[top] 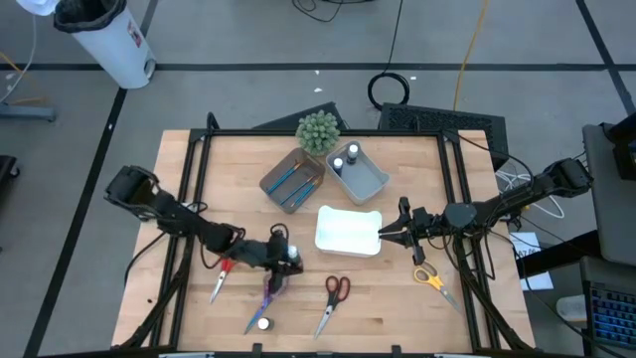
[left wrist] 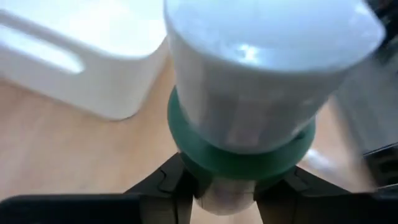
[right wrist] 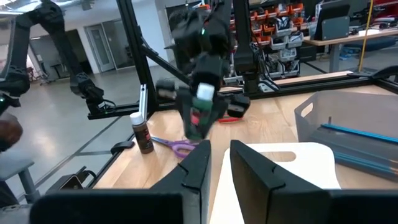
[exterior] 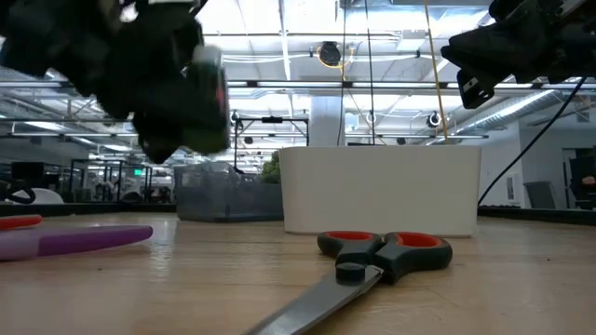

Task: Pick & Place Paint Supplies
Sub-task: Put the green paint bottle into the gray bin

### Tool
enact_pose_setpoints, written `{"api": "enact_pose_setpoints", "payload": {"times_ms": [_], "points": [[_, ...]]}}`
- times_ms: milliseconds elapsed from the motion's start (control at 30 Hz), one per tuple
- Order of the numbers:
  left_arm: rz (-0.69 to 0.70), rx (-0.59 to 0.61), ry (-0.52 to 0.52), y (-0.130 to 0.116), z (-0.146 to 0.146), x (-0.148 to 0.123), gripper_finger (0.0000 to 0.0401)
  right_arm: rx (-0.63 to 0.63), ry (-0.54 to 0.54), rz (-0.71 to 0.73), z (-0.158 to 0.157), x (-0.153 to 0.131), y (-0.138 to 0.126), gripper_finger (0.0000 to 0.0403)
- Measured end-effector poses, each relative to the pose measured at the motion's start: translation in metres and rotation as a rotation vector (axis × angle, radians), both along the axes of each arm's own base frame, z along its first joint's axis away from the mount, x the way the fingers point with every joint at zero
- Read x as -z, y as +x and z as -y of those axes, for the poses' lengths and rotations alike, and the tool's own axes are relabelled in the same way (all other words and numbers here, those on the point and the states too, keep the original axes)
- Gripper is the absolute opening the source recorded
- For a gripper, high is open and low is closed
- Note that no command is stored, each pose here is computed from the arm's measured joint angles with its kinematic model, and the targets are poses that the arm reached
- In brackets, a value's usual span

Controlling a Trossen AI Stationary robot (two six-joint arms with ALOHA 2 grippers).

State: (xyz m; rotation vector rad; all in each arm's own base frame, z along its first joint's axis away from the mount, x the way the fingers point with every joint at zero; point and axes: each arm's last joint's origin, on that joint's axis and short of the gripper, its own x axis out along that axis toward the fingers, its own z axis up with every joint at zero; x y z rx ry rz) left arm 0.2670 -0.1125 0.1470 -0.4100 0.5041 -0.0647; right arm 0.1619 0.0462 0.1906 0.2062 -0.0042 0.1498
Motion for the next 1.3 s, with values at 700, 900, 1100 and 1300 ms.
{"api": "enact_pose_setpoints", "payload": {"times_ms": [700,900,1100,1300], "points": [[0.44,0.202,0.234,0.064,-0.055,-0.1,0.0155,0.032,-0.121,0.178,0.002,-0.014,0.001,0.0058],[0.391,0.126,0.247,0.069,-0.082,-0.1,0.0128,0.068,-0.083,0.162,0.006,-0.008,0.01,0.0124],[0.321,0.052,0.283,0.068,-0.083,-0.095,0.0125,0.099,-0.061,0.13,0.008,-0.013,0.035,0.0218],[0.169,0.027,0.354,0.07,-0.073,-0.096,0.0127,0.102,-0.107,0.059,0.0,-0.036,0.076,0.026]]}}
